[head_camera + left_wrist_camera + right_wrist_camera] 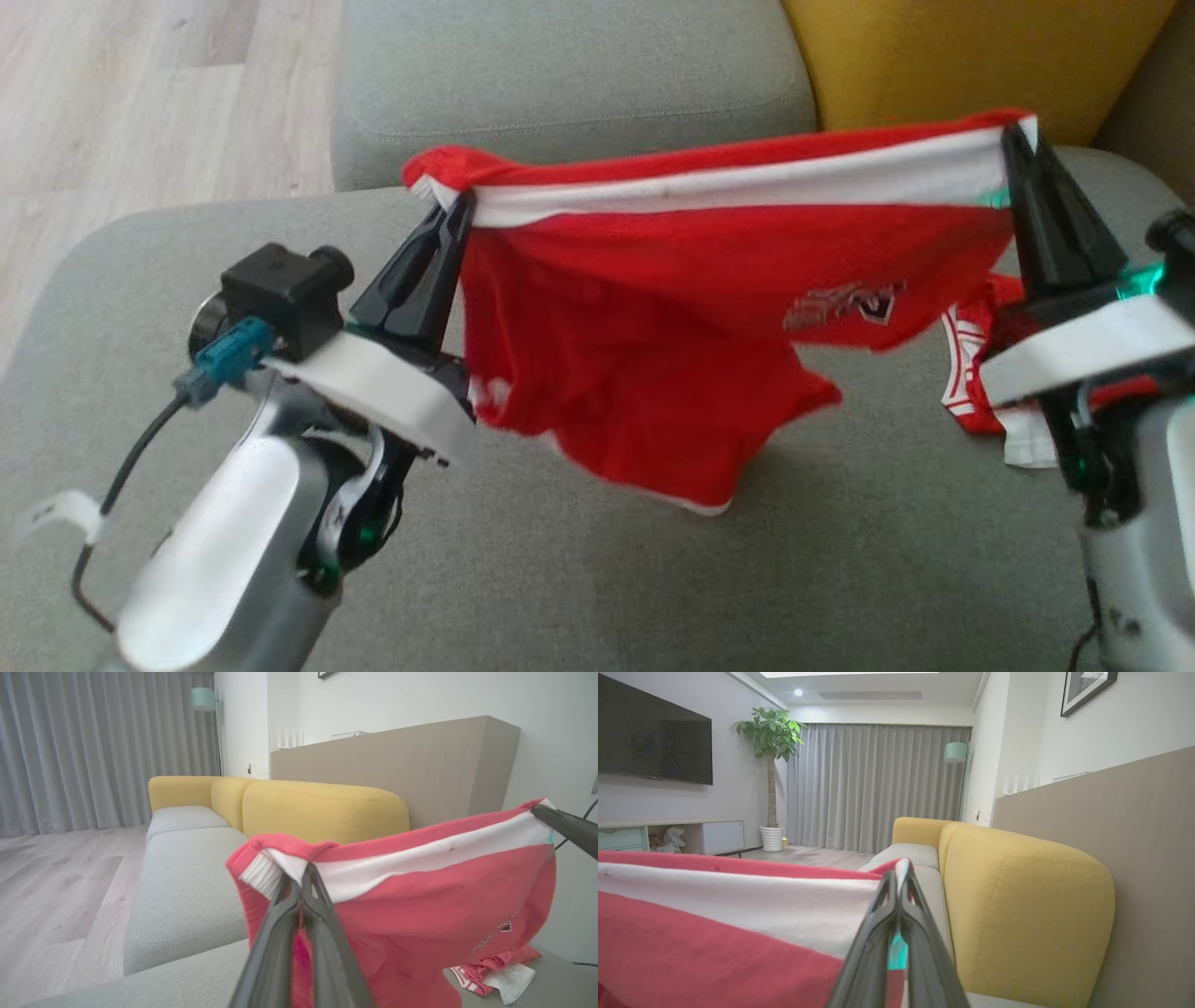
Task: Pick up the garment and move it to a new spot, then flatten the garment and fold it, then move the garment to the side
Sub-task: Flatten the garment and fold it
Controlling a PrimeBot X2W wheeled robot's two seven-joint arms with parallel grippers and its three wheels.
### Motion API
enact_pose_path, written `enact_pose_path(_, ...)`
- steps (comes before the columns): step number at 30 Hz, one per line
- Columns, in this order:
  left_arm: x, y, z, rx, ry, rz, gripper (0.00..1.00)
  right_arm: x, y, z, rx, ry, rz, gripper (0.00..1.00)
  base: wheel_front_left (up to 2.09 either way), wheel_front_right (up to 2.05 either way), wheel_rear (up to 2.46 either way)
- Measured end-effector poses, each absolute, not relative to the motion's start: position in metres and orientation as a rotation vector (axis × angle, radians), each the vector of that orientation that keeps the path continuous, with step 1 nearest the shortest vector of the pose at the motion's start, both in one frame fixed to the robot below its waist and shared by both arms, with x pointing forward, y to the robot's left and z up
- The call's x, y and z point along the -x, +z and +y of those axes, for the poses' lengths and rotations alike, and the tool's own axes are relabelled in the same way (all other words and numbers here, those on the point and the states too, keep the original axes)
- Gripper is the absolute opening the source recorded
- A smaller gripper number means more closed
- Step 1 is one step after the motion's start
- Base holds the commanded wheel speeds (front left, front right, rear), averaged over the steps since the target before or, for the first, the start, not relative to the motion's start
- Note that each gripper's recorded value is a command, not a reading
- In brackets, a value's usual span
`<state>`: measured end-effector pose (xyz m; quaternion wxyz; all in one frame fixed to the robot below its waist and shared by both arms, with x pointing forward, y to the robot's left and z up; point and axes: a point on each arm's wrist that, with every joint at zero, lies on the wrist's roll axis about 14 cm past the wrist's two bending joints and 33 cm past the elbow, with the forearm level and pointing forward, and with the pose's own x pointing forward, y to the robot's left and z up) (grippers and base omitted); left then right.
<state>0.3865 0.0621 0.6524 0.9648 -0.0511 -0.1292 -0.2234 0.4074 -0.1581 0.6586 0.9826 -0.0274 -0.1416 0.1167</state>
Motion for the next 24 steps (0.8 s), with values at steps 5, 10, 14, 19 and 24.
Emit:
enact_pose_path(5,-0.388,0.649,0.066,0.034,-0.443,-0.208,0.0,-0.407,0.656,-0.156,0.048,0.226,-0.24,0.0,0.0,0.0,0.0)
enact_pose_path(10,-0.429,0.654,0.066,-0.054,-0.473,-0.162,0.0,-0.444,0.677,-0.145,0.096,0.266,-0.243,0.0,0.0,0.0,0.0)
enact_pose_path(14,-0.494,0.68,0.073,-0.106,-0.455,-0.188,0.0,-0.501,0.719,-0.131,0.142,0.307,-0.308,0.0,0.0,0.0,0.0)
enact_pose_path(19,-0.579,0.695,0.084,-0.121,-0.39,-0.218,0.0,-0.576,0.747,-0.121,0.207,0.317,-0.38,0.0,0.0,0.0,0.0)
enact_pose_path(24,-0.633,0.681,0.086,-0.059,-0.342,-0.24,0.0,-0.631,0.729,-0.121,0.175,0.295,-0.409,0.0,0.0,0.0,0.0)
